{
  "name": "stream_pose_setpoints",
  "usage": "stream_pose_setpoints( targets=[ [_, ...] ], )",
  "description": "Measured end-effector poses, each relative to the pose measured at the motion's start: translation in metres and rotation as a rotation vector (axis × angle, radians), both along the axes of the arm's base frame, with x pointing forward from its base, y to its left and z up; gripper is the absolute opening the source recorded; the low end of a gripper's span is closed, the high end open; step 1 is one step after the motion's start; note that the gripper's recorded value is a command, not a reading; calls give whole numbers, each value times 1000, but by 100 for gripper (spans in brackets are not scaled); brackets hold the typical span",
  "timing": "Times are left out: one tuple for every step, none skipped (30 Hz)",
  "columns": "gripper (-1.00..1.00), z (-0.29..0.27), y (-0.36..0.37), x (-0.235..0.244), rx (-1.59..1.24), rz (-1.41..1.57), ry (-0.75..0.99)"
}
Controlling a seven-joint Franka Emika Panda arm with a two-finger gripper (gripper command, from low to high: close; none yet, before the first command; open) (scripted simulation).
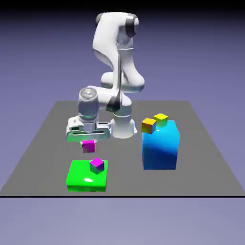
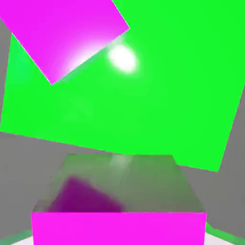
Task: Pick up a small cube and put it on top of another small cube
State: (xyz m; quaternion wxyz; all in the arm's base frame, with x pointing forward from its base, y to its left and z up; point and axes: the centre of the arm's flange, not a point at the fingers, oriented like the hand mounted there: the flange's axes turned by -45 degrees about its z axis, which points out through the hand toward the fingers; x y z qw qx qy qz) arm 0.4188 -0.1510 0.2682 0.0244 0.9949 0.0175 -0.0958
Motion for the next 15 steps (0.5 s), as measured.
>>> stream_pose_setpoints(
  targets=[
    [-100, 6, 2, 10, 5, -56, -1],
    [-100, 12, 5, 20, 11, -110, -1],
    [-100, 19, 9, 31, 17, -162, -1],
    [-100, 26, 13, 41, 25, -212, 0],
    [-100, 32, 17, 50, 33, -265, 2],
    [-100, 39, 22, 60, 41, -315, 4],
    [-100, 46, 28, 69, 50, -361, 8],
    [-100, 46, 25, 68, 50, -368, 7],
    [-100, 29, 27, 68, 51, -364, 8],
    [-100, 12, 27, 65, 51, -365, 7],
    [-100, -5, 28, 63, 51, -365, 8],
    [-100, -21, 29, 59, 50, -366, 8],
    [100, -23, 29, 59, 50, -366, 8],
    [100, -23, 29, 59, 47, -365, 8],
    [100, -23, 29, 59, 47, -365, 8]
  ],
)
